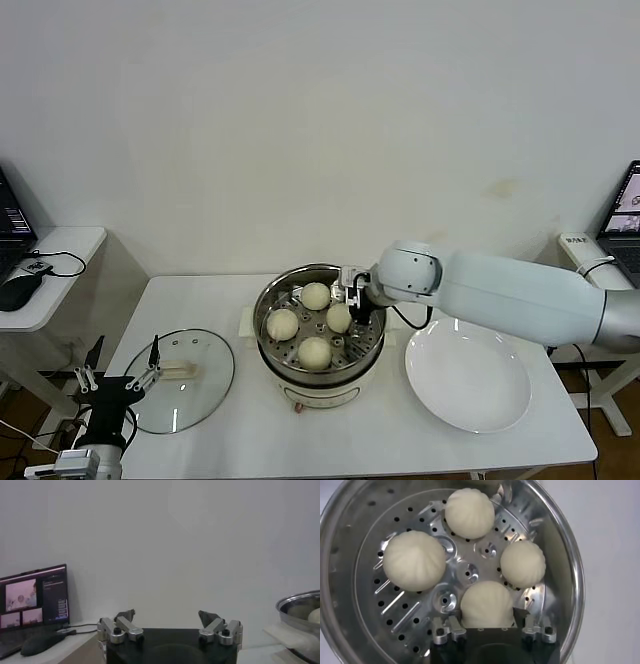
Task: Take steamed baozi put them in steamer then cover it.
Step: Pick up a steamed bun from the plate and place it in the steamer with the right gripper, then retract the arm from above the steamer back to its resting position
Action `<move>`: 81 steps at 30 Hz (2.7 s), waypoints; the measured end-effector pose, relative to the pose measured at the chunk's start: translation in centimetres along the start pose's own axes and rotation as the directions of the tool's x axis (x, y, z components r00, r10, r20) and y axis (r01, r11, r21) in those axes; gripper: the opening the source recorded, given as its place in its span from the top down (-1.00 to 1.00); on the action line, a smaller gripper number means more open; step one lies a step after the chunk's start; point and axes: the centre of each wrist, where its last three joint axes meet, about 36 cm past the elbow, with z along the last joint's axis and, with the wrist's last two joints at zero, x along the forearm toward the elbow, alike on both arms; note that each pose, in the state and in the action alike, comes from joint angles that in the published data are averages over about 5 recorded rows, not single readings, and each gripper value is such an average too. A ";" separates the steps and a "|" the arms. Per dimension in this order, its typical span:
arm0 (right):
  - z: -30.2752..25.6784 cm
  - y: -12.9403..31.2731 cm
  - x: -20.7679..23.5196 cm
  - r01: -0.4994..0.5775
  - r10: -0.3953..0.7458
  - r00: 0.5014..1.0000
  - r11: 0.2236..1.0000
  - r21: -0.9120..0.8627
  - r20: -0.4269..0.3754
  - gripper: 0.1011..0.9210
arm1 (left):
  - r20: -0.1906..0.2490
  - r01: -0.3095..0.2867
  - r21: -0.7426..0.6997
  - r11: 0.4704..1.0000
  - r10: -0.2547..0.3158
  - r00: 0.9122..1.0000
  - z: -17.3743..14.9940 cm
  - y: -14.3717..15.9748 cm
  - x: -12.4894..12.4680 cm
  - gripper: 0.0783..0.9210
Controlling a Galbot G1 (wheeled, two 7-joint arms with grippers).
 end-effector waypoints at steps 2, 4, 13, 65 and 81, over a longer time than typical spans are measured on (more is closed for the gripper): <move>0.0 -0.2 0.9 -0.013 0.013 1.000 1.000 0.001 0.009 -0.75 | 0.000 -0.001 -0.001 1.000 0.001 1.000 0.0 0.0 -0.1 -0.77; 0.1 -0.3 2.0 -0.029 0.029 0.999 1.000 -0.001 0.023 -0.76 | 0.000 -0.002 -0.002 1.000 0.002 1.000 0.0 0.1 -0.1 -0.77; 3.3 0.7 6.8 -0.175 0.186 0.975 0.980 -0.097 0.118 -0.76 | -0.004 -0.006 -0.004 1.000 0.006 1.000 0.2 0.2 -0.5 -0.77; 29.1 32.4 5.7 -0.553 0.974 0.156 -0.049 -0.831 -0.161 -0.76 | -0.152 -0.228 -0.943 0.244 0.294 0.944 10.2 5.8 -1.6 -0.77; 28.4 35.0 5.1 -0.569 0.965 0.171 -0.067 -0.820 -0.198 -0.76 | -0.201 -0.255 -0.954 0.157 0.294 0.934 12.6 5.4 -5.2 -0.77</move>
